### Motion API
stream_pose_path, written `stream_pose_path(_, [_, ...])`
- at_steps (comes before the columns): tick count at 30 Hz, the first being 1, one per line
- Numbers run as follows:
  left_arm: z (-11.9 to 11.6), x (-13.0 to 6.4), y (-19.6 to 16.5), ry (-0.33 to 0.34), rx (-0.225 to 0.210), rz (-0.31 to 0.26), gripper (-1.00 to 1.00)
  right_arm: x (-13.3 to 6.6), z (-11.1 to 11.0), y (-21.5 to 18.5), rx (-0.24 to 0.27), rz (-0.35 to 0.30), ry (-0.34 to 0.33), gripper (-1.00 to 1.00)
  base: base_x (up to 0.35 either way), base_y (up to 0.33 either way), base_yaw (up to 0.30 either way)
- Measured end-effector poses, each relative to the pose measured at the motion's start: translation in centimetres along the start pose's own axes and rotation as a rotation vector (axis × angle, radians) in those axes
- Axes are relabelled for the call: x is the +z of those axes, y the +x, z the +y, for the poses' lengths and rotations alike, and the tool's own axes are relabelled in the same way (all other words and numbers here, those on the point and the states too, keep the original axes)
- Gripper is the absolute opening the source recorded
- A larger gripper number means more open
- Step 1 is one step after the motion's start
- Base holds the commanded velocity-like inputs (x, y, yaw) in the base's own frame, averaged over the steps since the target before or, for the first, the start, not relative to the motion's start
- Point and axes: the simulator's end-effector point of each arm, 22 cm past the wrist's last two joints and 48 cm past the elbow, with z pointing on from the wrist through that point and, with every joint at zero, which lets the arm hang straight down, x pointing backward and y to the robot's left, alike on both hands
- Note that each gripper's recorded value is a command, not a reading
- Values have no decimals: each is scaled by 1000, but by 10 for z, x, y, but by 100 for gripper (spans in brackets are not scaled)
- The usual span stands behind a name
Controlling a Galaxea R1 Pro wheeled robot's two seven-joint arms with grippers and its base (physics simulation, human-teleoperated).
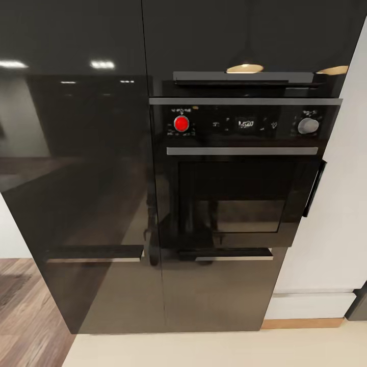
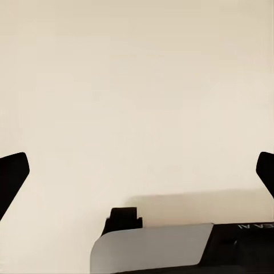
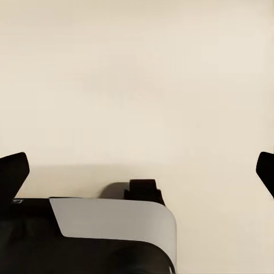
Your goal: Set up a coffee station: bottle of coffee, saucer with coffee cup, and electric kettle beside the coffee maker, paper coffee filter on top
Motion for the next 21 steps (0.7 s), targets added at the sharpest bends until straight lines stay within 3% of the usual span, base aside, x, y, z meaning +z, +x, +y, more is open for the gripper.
stream_pose_path(6, [0, 0, -1, 0, -1, -3, 100, 0, 0, 1, -2, 0, -1, 100, 0, 0, -123])
stream_pose_path(21, [1, 0, -1, -2, -5, -3, 100, 0, 0, 1, -4, 1, -1, 100, 0, 0, -244])
